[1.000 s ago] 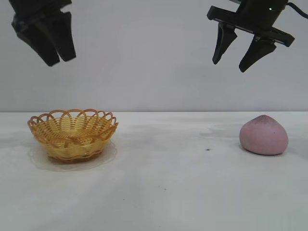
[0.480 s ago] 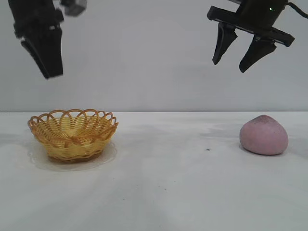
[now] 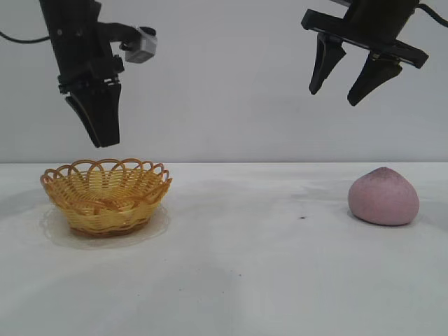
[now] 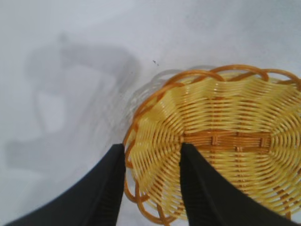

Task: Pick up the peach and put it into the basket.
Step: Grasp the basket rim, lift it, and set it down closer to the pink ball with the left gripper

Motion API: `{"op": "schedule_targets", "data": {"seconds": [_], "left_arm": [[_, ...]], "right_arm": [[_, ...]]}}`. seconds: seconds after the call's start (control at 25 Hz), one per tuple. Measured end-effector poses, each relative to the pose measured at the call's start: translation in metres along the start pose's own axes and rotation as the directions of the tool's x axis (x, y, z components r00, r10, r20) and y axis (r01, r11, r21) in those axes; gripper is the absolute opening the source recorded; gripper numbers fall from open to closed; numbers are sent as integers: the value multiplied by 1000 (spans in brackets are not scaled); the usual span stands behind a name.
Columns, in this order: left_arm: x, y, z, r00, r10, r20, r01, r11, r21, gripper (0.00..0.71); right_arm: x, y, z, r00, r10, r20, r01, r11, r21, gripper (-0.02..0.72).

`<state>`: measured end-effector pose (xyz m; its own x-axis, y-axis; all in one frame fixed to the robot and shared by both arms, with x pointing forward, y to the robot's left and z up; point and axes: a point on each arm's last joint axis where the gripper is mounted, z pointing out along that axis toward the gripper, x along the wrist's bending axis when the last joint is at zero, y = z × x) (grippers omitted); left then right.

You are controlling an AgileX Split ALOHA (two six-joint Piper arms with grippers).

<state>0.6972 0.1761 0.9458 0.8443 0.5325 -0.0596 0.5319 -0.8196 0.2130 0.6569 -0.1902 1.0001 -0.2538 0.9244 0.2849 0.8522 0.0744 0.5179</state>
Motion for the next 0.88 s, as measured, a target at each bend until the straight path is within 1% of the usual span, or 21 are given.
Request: {"op": "schedule_targets", "data": {"seconds": [0.28,0.32,0.4,0.44,0.48,0.6,0.64,0.8,0.88], "left_arm": [[4,-5,26,1000,-5,28,4,999,50,281],[4,-5,26,1000,-5,30,4,999,51,198],[3,-5,26,999,-4,36,2,999,54,84],[2,-4,25,999,-4,42,2,998,55,57],[1,-3,23,999,-15,46,13,998,56,69],[3,2,16,997,-63,38,61,997,36,69],[4,4,13,996,-85,29,84,996,26,0],[4,12,-12,978,-207,-12,206,978,-30,0],[2,14,-28,953,-303,-24,301,951,-64,0]], "right_arm": [[0,0,0,1000,-2,0,2,1000,-2,403],[0,0,0,1000,-2,0,2,1000,-2,403],[0,0,0,1000,-2,0,2,1000,-2,403],[0,0,0,1000,-2,0,2,1000,-2,403],[0,0,0,1000,-2,0,2,1000,-2,403],[0,0,0,1000,-4,1,4,1000,-3,403],[0,0,0,1000,-5,1,5,1000,-3,403],[0,0,0,1000,-8,1,8,1000,-3,403],[0,0,0,1000,-8,1,8,1000,-3,403]]}}
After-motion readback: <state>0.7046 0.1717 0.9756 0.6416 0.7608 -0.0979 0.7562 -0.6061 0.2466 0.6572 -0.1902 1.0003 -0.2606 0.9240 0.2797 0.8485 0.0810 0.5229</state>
